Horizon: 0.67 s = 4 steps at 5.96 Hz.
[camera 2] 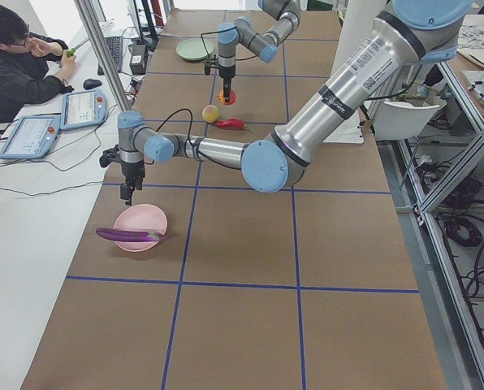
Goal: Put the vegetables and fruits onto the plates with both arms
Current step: 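Carry the pomegranate toward the green plate while the left gripper releases the eggplant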
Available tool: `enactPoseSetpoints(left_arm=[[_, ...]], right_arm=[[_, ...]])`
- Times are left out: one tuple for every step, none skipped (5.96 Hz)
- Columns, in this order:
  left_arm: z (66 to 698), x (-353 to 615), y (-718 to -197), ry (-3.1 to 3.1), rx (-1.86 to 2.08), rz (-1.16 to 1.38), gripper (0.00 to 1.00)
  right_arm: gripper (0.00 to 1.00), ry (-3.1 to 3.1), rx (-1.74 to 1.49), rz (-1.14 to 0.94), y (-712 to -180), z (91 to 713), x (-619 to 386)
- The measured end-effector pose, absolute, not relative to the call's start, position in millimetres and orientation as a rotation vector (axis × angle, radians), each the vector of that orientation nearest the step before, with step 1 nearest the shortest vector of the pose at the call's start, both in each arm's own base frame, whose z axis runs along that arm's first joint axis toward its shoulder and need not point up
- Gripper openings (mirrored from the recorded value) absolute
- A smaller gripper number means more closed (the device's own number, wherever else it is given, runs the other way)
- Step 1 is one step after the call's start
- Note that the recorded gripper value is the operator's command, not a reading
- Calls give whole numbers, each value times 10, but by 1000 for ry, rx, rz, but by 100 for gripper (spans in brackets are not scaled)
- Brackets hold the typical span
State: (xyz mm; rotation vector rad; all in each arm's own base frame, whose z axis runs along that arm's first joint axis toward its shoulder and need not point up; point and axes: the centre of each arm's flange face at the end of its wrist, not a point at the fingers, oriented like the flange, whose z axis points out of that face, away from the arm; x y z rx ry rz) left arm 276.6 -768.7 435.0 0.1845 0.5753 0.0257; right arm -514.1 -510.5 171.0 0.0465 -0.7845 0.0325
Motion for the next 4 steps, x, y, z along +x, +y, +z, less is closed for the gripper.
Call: enactPoseSetpoints(left_arm=[[3801,2983,-7467,675,133,3,100],[3222,3251,-7134,740,79,-1,100],[2787,3559,-6772,782,35,-6,100],[2450,3888,-6465,816,6,-17,100]], right_arm=[[0,-789,44,56,-5260,1632,-4735],[0,-783,52,48,-5439,1651,-4281],[0,-764,70,14,-5618,1786,-3842],[0,-734,94,-34,-5797,2046,-3419]])
